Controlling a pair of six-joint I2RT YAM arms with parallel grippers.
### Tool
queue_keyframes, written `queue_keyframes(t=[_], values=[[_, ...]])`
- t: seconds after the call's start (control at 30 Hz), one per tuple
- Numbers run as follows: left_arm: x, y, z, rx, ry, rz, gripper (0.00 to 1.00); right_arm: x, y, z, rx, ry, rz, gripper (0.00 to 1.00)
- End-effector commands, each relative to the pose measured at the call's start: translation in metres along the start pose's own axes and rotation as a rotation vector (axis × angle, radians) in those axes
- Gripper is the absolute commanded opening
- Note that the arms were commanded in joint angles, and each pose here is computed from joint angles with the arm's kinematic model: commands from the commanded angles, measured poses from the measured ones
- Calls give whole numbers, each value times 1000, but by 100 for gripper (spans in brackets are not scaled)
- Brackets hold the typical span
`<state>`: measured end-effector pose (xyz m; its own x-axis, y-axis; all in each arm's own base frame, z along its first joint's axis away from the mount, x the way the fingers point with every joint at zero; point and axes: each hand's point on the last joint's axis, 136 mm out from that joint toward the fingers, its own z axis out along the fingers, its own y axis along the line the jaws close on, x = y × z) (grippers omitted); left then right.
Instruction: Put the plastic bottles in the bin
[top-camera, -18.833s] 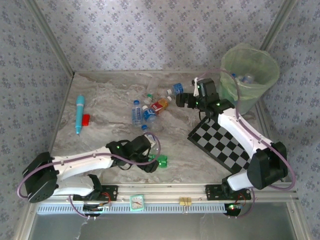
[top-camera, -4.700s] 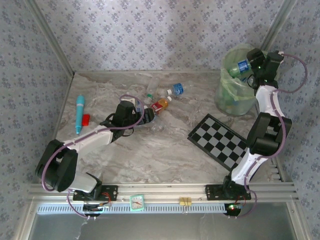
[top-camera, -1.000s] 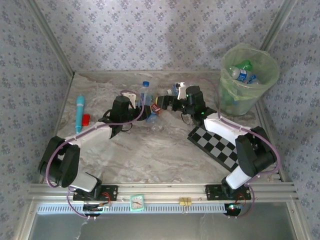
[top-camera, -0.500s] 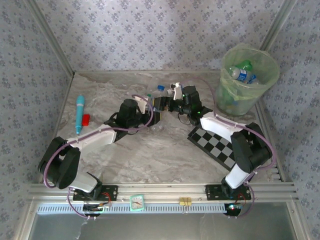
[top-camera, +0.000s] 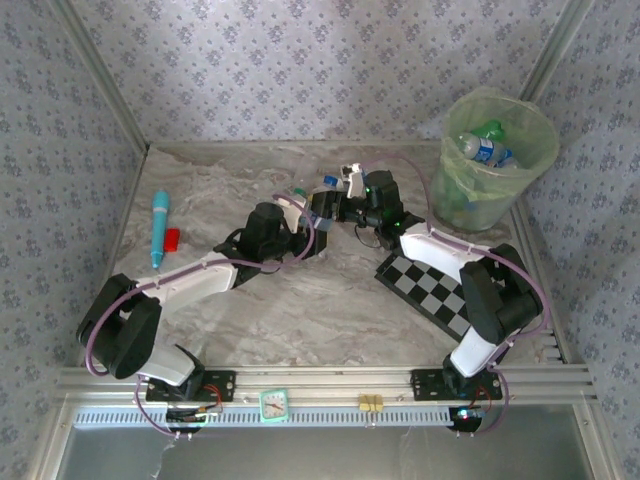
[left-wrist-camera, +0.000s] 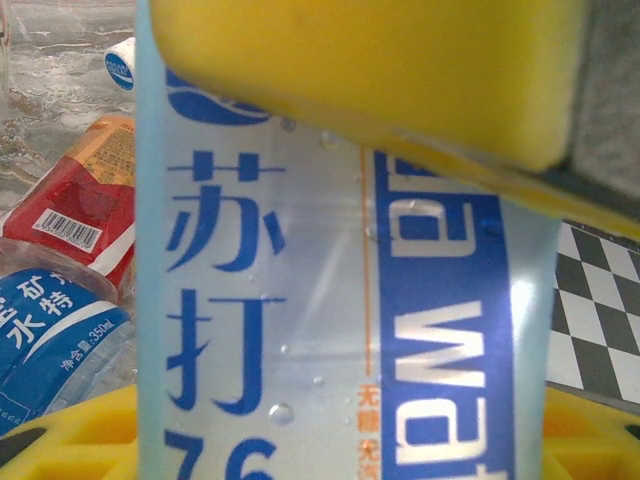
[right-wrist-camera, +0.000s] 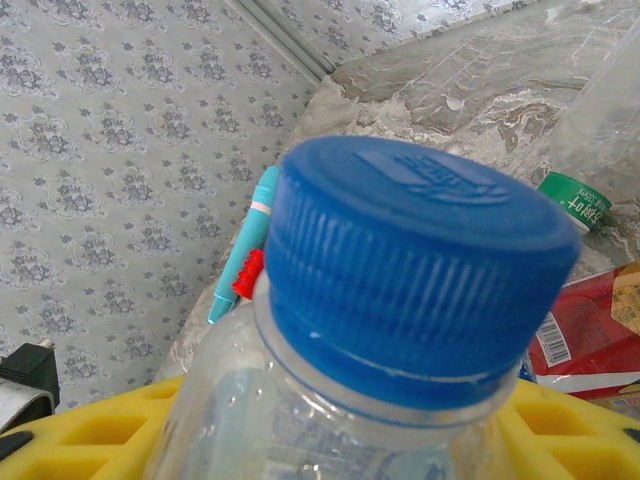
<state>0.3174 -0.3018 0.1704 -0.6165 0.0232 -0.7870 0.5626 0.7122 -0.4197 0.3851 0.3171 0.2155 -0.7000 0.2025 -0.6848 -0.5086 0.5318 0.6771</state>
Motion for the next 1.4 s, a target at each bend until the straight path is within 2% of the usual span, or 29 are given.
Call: queue_keyframes(t=[0.0,0.17,0.3,0.43,0.57,0.77,0.97,1.1,1.2,1.3,1.37], values=[[-24,-14,-10,24,-70,29,59,-6,4,2,-22,-7,-28,53],[-28,9,-16,-105,-114,-15,89,-8,-4,-2,29,-1,-17,52],[-31,39,-31,-266,-169,-74,100,-23,-16,-22,111,-13,-42,51],[-29,63,-43,-386,-194,-128,100,-54,-24,-54,219,-45,-123,51],[-20,84,-48,-500,-166,-170,100,-106,-16,-92,319,-93,-252,51],[-11,94,-46,-515,-153,-220,100,-176,-12,-155,509,-208,-439,51],[-9,97,-44,-509,-147,-235,100,-238,-14,-234,685,-382,-487,51],[-8,100,-44,-508,-140,-245,100,-270,-25,-286,832,-517,-495,50],[-6,101,-43,-502,-134,-254,100,-284,-40,-318,972,-572,-503,50],[-5,101,-43,-495,-138,-256,100,-289,-61,-340,1102,-568,-504,50],[-5,101,-44,-494,-148,-257,100,-288,-79,-349,1189,-518,-499,50]])
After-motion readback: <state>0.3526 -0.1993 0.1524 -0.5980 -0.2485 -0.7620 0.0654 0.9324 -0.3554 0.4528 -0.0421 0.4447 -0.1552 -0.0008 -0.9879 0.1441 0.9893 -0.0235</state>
